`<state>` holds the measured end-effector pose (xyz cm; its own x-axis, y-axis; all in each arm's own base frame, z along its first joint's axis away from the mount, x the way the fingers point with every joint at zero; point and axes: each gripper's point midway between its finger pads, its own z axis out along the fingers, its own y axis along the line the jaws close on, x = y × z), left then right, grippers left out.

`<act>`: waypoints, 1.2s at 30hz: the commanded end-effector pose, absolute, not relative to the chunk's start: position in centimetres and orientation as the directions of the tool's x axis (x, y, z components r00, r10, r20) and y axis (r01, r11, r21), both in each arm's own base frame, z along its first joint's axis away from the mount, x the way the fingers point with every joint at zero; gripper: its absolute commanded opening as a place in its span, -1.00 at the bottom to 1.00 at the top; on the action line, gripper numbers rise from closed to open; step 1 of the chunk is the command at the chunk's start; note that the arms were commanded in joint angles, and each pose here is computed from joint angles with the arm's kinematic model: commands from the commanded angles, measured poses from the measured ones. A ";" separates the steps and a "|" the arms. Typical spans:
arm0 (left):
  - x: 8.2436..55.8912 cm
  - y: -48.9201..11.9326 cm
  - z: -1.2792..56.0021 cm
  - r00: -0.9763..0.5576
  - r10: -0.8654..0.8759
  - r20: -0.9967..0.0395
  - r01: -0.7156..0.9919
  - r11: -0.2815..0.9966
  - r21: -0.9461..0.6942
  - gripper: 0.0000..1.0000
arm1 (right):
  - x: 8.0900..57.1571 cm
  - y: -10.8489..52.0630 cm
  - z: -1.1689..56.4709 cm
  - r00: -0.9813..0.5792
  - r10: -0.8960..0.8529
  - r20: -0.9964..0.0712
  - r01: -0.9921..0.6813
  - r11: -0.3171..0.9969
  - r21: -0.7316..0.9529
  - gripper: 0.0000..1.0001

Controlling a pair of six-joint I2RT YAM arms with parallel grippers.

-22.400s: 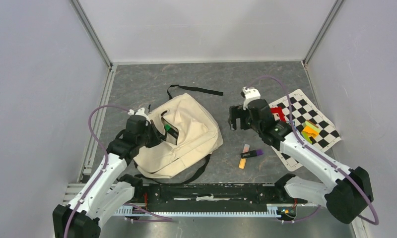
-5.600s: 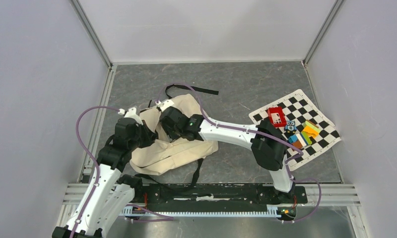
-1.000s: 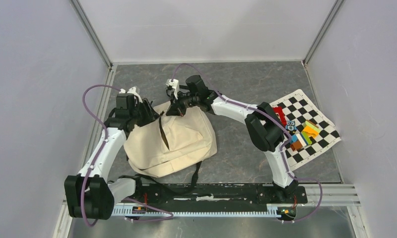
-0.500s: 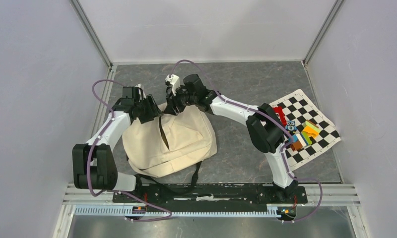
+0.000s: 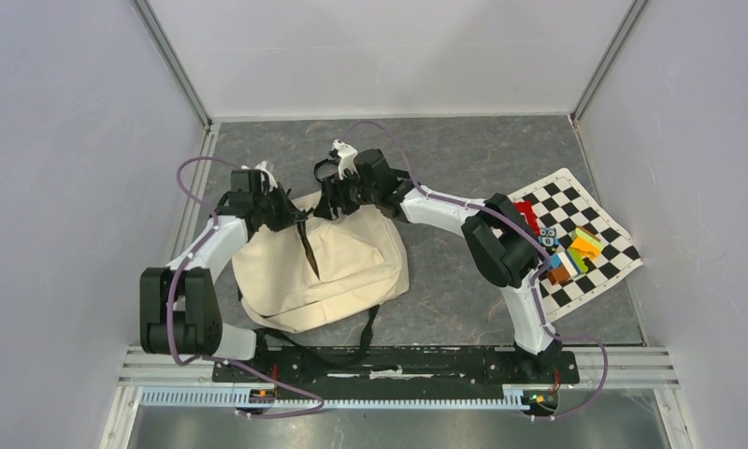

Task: Pack the student bag
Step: Zip the student bag at the center of the board.

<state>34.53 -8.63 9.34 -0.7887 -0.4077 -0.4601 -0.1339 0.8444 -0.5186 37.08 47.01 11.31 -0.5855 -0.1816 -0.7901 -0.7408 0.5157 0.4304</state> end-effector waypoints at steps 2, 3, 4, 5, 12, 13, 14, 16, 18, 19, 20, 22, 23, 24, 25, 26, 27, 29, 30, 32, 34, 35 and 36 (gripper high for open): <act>35.5 -10.6 16.0 -0.632 -0.461 -0.623 0.071 0.766 -0.639 -0.96 | 36.9 45.9 16.1 -0.635 -0.006 -0.773 -0.690 0.454 0.563 0.47; 35.3 -10.7 16.8 -0.610 -0.474 -0.636 0.086 0.758 -0.647 -0.96 | 36.7 45.8 16.4 -0.638 0.004 -0.770 -0.690 0.441 0.574 0.48; 35.3 -10.8 17.4 -0.585 -0.486 -0.650 0.107 0.748 -0.655 -0.96 | 36.5 45.8 16.9 -0.641 0.011 -0.767 -0.690 0.429 0.583 0.48; 35.0 -11.0 18.0 -0.567 -0.496 -0.658 0.129 0.735 -0.665 -0.96 | 36.4 45.8 17.4 -0.644 0.023 -0.765 -0.688 0.420 0.592 0.49; 34.1 -12.0 19.9 -0.518 -0.566 -0.641 0.199 0.650 -0.734 -0.96 | 36.0 45.7 21.2 -0.649 0.113 -0.753 -0.691 0.326 0.645 0.51; 34.0 -12.2 20.1 -0.521 -0.567 -0.638 0.207 0.642 -0.739 -0.96 | 36.0 45.9 21.5 -0.641 0.114 -0.759 -0.703 0.308 0.641 0.51; 34.0 -12.4 20.3 -0.523 -0.567 -0.637 0.219 0.632 -0.743 -0.96 | 35.8 46.2 21.9 -0.636 0.112 -0.764 -0.716 0.283 0.638 0.51; 34.0 -12.5 20.8 -0.521 -0.568 -0.637 0.231 0.624 -0.746 -0.96 | 35.9 46.8 21.8 -0.639 0.100 -0.763 -0.724 0.258 0.640 0.47; 33.9 -12.6 21.2 -0.515 -0.568 -0.642 0.240 0.624 -0.744 -0.96 | 36.1 47.3 21.7 -0.646 0.088 -0.758 -0.724 0.242 0.646 0.38; 33.9 -12.5 21.2 -0.513 -0.567 -0.645 0.242 0.625 -0.742 -0.96 | 36.2 47.6 21.8 -0.651 0.086 -0.754 -0.723 0.234 0.650 0.33; 33.9 -12.5 21.3 -0.513 -0.566 -0.646 0.244 0.625 -0.741 -0.96 | 36.3 47.8 21.6 -0.657 0.082 -0.750 -0.719 0.231 0.655 0.29; 33.8 -12.6 21.2 -0.516 -0.563 -0.645 0.245 0.625 -0.741 -0.96 | 36.5 48.2 21.4 -0.666 0.080 -0.742 -0.712 0.229 0.664 0.23; 33.8 -12.6 21.1 -0.519 -0.561 -0.645 0.244 0.626 -0.741 -0.96 | 36.7 48.3 21.1 -0.673 0.077 -0.735 -0.705 0.233 0.670 0.20; 33.7 -12.6 20.9 -0.524 -0.559 -0.643 0.242 0.626 -0.741 -0.96 | 36.8 48.4 21.0 -0.676 0.074 -0.733 -0.702 0.235 0.672 0.18; 33.7 -12.6 20.9 -0.525 -0.557 -0.644 0.243 0.627 -0.740 -0.96 | 36.9 48.5 20.7 -0.681 0.069 -0.729 -0.698 0.243 0.674 0.15; 33.6 -12.6 20.9 -0.525 -0.556 -0.644 0.243 0.628 -0.739 -0.96 | 37.1 48.5 20.2 -0.687 0.062 -0.724 -0.689 0.260 0.676 0.13; 33.6 -12.6 21.0 -0.522 -0.556 -0.647 0.245 0.629 -0.738 -0.96 | 37.2 48.6 19.8 -0.690 0.055 -0.721 -0.685 0.272 0.676 0.10; 33.6 -12.6 21.1 -0.518 -0.555 -0.650 0.246 0.631 -0.735 -0.96 | 37.3 48.5 19.0 -0.699 0.042 -0.714 -0.674 0.294 0.678 0.07; 33.6 -12.5 21.2 -0.516 -0.555 -0.652 0.246 0.633 -0.734 -0.96 | 37.1 48.5 18.5 -0.706 0.035 -0.707 -0.668 0.297 0.682 0.05; 33.6 -12.5 21.0 -0.517 -0.552 -0.654 0.245 0.637 -0.731 -0.96 | 36.8 48.6 18.0 -0.716 0.020 -0.698 -0.662 0.300 0.687 0.01; 33.6 -12.5 21.0 -0.520 -0.552 -0.652 0.243 0.636 -0.732 -0.96 | 36.3 48.8 17.7 -0.718 0.007 -0.696 -0.663 0.297 0.687 -0.03; 33.6 -12.5 20.9 -0.520 -0.552 -0.652 0.243 0.636 -0.732 -0.96 | 35.9 48.9 17.5 -0.721 0.002 -0.693 -0.662 0.295 0.689 -0.04; 33.6 -12.5 20.9 -0.523 -0.553 -0.649 0.241 0.635 -0.734 -0.96 | 35.6 49.1 17.4 -0.721 -0.004 -0.692 -0.663 0.292 0.689 -0.07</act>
